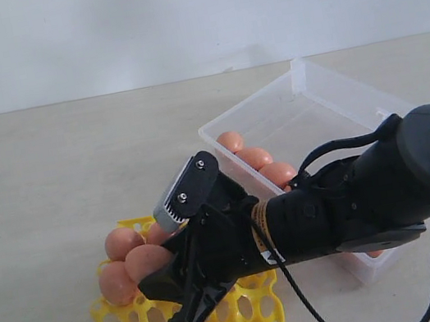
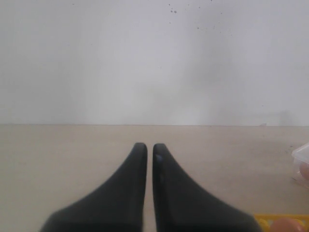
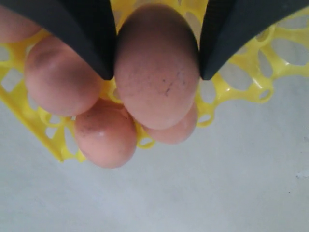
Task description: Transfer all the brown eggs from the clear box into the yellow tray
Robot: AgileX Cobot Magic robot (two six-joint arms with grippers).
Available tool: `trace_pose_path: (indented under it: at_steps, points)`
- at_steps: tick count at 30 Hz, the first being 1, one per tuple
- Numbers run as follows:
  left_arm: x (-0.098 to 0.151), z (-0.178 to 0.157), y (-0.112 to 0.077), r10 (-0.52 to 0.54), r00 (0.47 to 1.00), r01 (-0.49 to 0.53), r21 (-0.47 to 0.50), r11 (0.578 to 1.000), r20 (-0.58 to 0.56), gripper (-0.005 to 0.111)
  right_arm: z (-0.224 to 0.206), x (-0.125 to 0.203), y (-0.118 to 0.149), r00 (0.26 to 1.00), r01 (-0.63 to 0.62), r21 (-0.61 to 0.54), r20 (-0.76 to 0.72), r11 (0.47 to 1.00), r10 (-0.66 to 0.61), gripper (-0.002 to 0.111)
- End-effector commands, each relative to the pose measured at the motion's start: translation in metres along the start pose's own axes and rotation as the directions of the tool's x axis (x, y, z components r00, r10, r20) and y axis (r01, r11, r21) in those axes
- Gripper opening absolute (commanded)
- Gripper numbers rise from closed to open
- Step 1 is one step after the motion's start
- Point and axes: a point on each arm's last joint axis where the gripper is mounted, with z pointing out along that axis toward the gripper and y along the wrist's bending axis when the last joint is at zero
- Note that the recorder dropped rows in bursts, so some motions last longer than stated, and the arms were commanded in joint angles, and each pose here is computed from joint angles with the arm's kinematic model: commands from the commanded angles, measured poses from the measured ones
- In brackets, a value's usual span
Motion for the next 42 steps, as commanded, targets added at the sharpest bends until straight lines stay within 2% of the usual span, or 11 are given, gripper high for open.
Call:
trace_pose_path:
  at_steps: [1,3,6,10,21,24,28,35,42]
  points:
    - [-0.0019,-0.0005,0.0001,-0.010,1.000,0.010,-0.002,1.000,0.013,0.004,0.0002,-0.0015,0.0022,1.000,0.027,-0.017,0.001,1.000,-0.027,0.032]
    - [-0.0019,-0.0005,0.0001,-0.010,1.000,0.010,-0.002,1.000,0.013,0.004,0.0002,-0.0016,0.0017,1.000,0.020,-0.011,0.002,1.000,-0.020,0.041]
    - [-0.0019,-0.0005,0.0001,-0.010,1.000,0.010,-0.002,1.000,0.013,0.004,0.0002,-0.0004,0.0004,1.000,0.016,0.002,-0.012,1.000,-0.016,0.045]
    - [-0.0019,-0.0005,0.0001,-0.010,1.000,0.010,-0.002,1.000,0.013,0.004,0.0000,0.0026,-0.0018,0.999,0.016,0.026,-0.045,1.000,-0.015,0.045]
    - [-0.0019,-0.0005,0.0001,-0.010,1.000,0.010,-0.002,1.000,0.013,0.004,0.0002,0.0002,0.0000,1.000,0.009,0.007,-0.018,1.000,-0.009,0.044]
    - [-0.0019,-0.0005,0.0001,-0.010,1.000,0.010,-0.002,1.000,0.013,0.004,0.0002,-0.0014,0.0011,1.000,0.005,-0.005,0.000,1.000,-0.005,0.036]
    - [-0.0019,-0.0005,0.0001,-0.010,1.000,0.010,-0.002,1.000,0.013,0.004,0.0002,-0.0015,0.0012,1.000,0.005,-0.006,0.001,1.000,-0.005,0.019]
    - [-0.0019,-0.0005,0.0001,-0.010,1.000,0.010,-0.002,1.000,0.013,0.004,-0.0002,-0.0019,0.0017,1.000,0.008,-0.010,0.000,1.000,-0.008,0.002]
    - [-0.0019,-0.0005,0.0001,-0.010,1.000,0.010,-0.002,1.000,0.013,0.004,-0.0008,-0.0031,0.0020,1.000,-0.019,-0.011,0.005,1.000,0.020,0.000]
